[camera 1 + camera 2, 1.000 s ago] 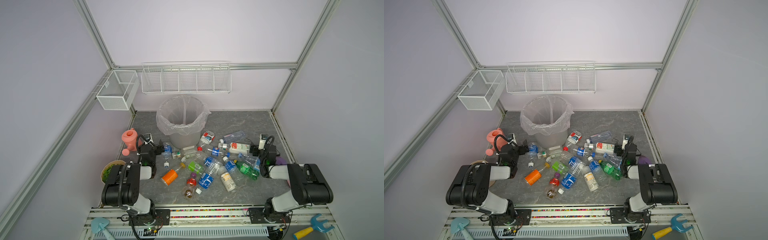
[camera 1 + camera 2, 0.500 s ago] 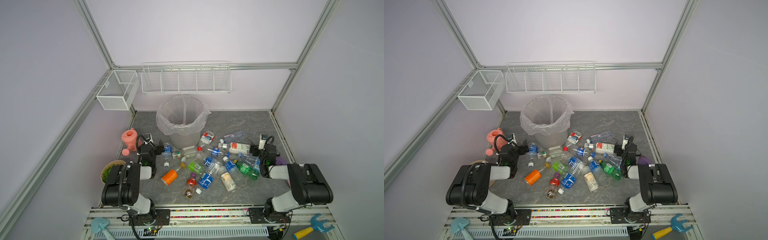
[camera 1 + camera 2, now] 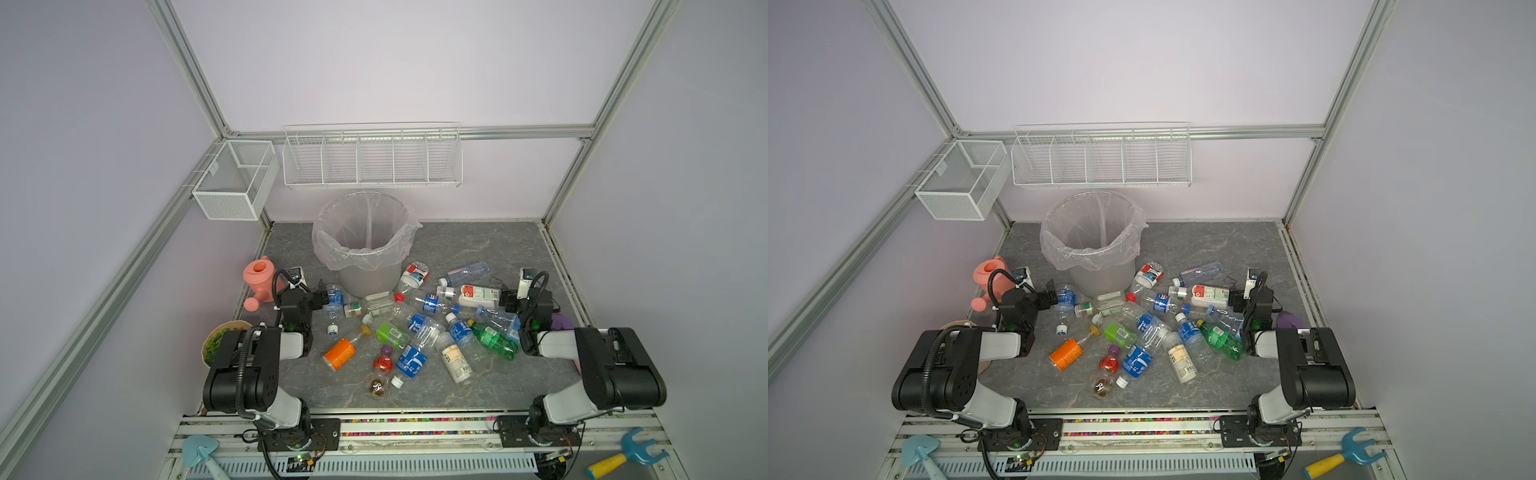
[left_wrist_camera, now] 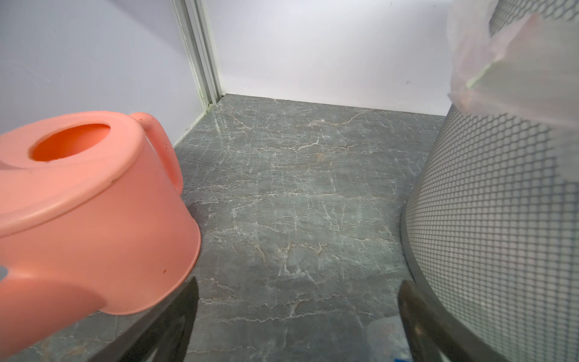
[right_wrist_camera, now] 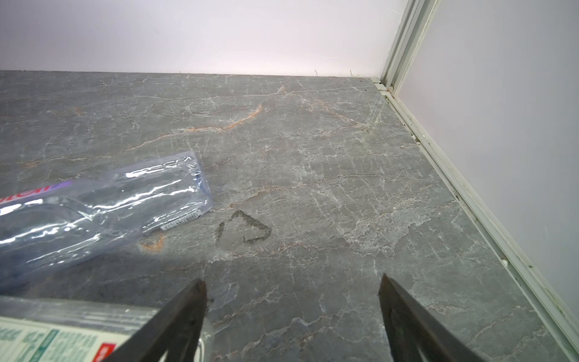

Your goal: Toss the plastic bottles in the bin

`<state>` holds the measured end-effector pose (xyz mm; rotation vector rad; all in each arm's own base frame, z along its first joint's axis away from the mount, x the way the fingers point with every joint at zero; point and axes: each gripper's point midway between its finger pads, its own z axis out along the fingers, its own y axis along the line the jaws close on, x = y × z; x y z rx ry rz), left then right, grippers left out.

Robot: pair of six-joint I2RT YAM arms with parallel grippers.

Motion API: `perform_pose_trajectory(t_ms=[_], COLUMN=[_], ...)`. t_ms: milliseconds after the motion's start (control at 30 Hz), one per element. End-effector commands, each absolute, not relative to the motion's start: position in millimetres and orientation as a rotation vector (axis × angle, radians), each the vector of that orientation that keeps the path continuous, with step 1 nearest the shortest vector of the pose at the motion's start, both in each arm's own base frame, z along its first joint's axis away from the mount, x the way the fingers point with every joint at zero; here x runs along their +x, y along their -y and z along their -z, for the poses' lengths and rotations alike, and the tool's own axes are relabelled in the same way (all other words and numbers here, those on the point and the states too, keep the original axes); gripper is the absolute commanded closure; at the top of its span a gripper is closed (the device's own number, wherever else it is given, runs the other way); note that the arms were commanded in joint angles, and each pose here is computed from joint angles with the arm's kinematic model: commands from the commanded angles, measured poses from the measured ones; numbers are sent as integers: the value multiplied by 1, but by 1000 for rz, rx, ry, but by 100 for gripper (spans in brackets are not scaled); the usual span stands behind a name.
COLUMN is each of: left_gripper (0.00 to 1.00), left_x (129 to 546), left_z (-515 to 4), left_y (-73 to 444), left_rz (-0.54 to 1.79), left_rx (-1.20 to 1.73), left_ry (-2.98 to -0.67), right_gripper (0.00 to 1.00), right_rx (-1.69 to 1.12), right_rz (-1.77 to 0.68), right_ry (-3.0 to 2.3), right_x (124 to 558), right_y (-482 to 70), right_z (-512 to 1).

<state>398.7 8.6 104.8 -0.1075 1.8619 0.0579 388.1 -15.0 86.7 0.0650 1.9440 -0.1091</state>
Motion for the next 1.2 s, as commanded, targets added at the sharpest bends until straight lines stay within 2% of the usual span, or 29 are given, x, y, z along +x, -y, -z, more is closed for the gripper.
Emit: perform_pose_trajectory(t_ms=[0, 400, 467, 533, 600, 667, 800, 867, 933, 1000, 1100, 1167], left_gripper=[1, 1, 1, 0, 0, 0, 0, 0, 1, 1, 1, 2], left_x=[406, 407, 403, 399, 401, 398, 386, 376, 362, 350, 340, 335], left_z=[-115, -115, -121, -137, -157, -179, -233, -263, -285, -292, -296, -306], left_y=[-8, -8, -26, -45, -43, -49, -37, -26, -16, -8, -4, 15], left_rz=[-65, -29, -100, -173, -176, -143, -150, -111, -12, 80, 232, 348], left_rx=[-99, -80, -190, -314, -296, -408, -424, -411, -424, -433, -503, -437], left_ry=[-1827, -1831, -1807, -1811, -1853, -1826, -1782, -1765, -1762, -1752, -1704, -1735], right_gripper=[11, 11, 12, 11, 12, 12, 12, 12, 11, 7, 6, 10], right_rx=[52, 65, 63, 147, 139, 162, 105, 214, 565, 336, 258, 168], right_rz=[122, 115, 116, 175, 188, 178, 128, 31, -107, -363, -496, -529], right_ry=[-1917, -1920, -1918, -1894, -1916, -1965, -1894, -1872, -1941, -2012, -2102, -2113], right_x=[394, 394, 394, 389, 383, 378, 363, 349, 320, 318, 301, 287], right_y=[15, 17, 17, 30, 29, 28, 7, 4, 17, -29, -57, -71], right_z=[-94, -93, -94, -104, -122, -154, -219, -248, -253, -262, -256, -271])
